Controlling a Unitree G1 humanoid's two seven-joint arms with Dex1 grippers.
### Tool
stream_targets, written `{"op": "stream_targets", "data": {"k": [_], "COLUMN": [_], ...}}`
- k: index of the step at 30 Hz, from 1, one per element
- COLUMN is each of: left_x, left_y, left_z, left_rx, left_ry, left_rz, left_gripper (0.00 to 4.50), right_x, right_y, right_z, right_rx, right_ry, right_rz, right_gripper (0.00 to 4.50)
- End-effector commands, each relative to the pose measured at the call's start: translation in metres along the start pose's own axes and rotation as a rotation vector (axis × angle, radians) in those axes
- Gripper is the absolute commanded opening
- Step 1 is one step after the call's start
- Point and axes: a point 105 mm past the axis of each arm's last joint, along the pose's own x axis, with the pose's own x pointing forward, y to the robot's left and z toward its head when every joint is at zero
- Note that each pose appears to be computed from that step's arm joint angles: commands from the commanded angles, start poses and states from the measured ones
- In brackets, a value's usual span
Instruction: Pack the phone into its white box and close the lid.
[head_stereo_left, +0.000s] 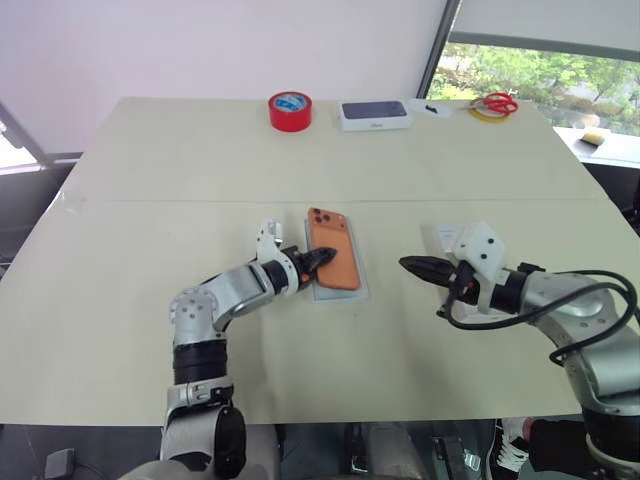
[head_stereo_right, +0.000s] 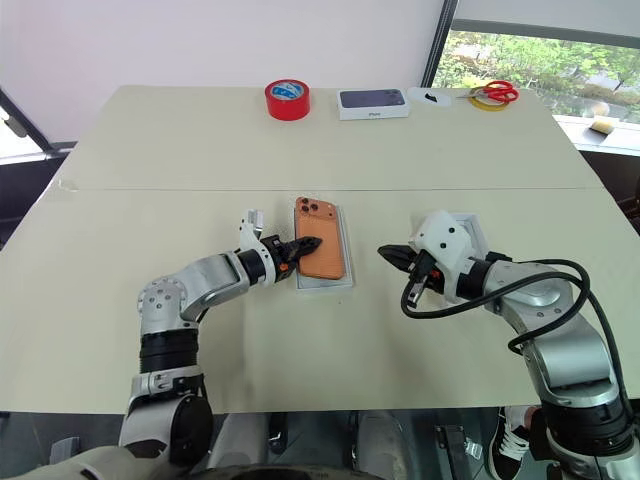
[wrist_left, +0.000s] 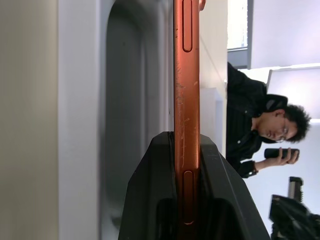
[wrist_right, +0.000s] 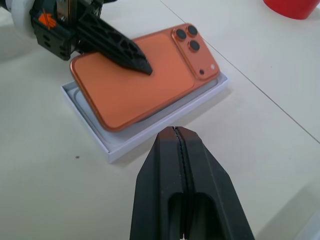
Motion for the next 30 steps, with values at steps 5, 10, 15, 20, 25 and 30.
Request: {"op": "stream_targets", "data": {"k": [5,10,15,20,25,30], "left_x": [-0.003,-0.019,-0.042,-0.066,-0.073,-0.054], "left_y": [-0.019,-0.023,-0.03,-0.031,-0.009,0.018], "left_z": [-0.001,0.008,0.026,0.05,0.068,0.058], "left_rx": [0.06,0.174,0.338,0.547,0.823,0.991], "left_ry": [0.022,0.031,0.018,-0.05,-0.079,0.021], "left_rz": [-0.091,-0.092,-0.087,-0.026,0.151,0.267], "left_gripper": [3.94,4.48,4.48,4.48,2.78,0.3], "right_x": [-0.001,0.0,0.004,0.013,0.036,0.056], "right_y": [-0.002,-0.001,-0.007,-0.016,-0.027,-0.033], "right_z": [0.005,0.004,-0.005,-0.015,-0.028,-0.03], "right_rx": [-0.038,-0.045,-0.08,-0.131,-0.094,-0.066], "right_ry": [-0.009,-0.002,0.06,0.127,0.21,0.25], "right_rz": [0.0,0.002,-0.018,-0.055,-0.134,-0.187], "right_gripper": [0.0,0.0,0.0,0.0,0.0,0.0]}}
